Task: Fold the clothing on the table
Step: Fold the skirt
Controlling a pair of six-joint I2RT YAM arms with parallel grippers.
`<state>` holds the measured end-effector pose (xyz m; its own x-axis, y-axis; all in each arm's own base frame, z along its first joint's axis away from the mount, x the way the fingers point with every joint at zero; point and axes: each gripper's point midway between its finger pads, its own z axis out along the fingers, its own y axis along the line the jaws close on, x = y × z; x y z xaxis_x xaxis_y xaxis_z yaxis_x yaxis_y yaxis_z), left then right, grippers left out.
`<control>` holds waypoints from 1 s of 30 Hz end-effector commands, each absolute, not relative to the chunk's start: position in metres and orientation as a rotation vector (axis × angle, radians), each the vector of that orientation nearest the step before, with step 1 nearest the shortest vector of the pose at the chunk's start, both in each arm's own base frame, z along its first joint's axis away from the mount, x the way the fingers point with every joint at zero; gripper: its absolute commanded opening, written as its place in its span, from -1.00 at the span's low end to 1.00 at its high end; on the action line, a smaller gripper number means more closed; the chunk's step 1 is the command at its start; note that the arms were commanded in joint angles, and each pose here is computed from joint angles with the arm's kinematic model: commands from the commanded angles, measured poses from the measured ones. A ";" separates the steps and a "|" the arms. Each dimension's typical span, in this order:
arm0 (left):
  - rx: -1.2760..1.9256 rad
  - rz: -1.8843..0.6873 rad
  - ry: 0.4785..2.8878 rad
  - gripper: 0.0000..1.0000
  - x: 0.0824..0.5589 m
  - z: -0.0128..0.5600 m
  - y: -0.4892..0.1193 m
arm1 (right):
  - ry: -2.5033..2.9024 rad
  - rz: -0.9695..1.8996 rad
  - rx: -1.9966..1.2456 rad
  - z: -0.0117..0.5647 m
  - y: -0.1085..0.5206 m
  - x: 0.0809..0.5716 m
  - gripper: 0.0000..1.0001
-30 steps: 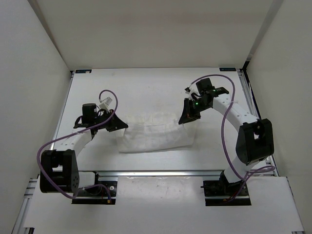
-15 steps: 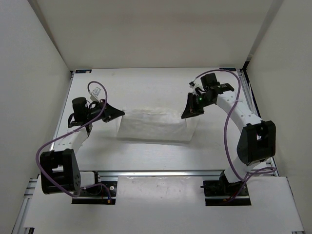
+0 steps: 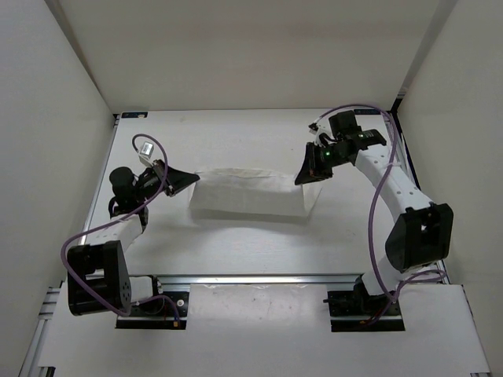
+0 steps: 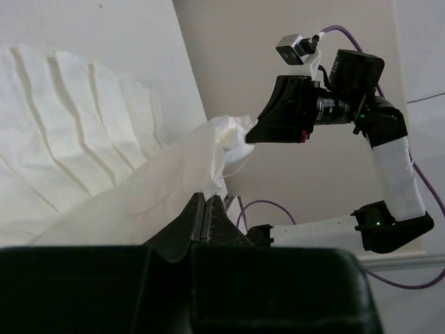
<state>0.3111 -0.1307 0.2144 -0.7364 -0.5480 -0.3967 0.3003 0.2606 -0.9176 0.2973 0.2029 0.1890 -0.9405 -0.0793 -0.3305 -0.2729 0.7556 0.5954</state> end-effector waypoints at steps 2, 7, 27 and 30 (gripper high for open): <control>-0.102 -1.594 1.748 -1.00 0.288 0.246 -0.138 | 2.585 0.978 -0.340 0.220 0.204 0.272 -1.00; -0.097 -1.596 1.699 -1.00 0.285 0.261 -0.135 | 2.562 0.970 -0.329 0.225 0.197 0.259 -1.00; -0.314 -1.255 1.962 -1.00 0.383 0.167 -0.111 | 2.624 1.041 -0.193 0.172 0.198 0.360 -1.00; -0.331 -1.212 1.992 -1.00 0.394 0.151 -0.112 | 2.658 1.021 -0.176 0.159 0.199 0.367 -0.99</control>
<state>0.3729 -0.1212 0.1555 -0.7281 -0.5645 -0.3888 0.1504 0.4218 -0.8941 0.3476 0.2031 0.1505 -0.9673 -0.0247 -0.2524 -0.1906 0.7274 0.6593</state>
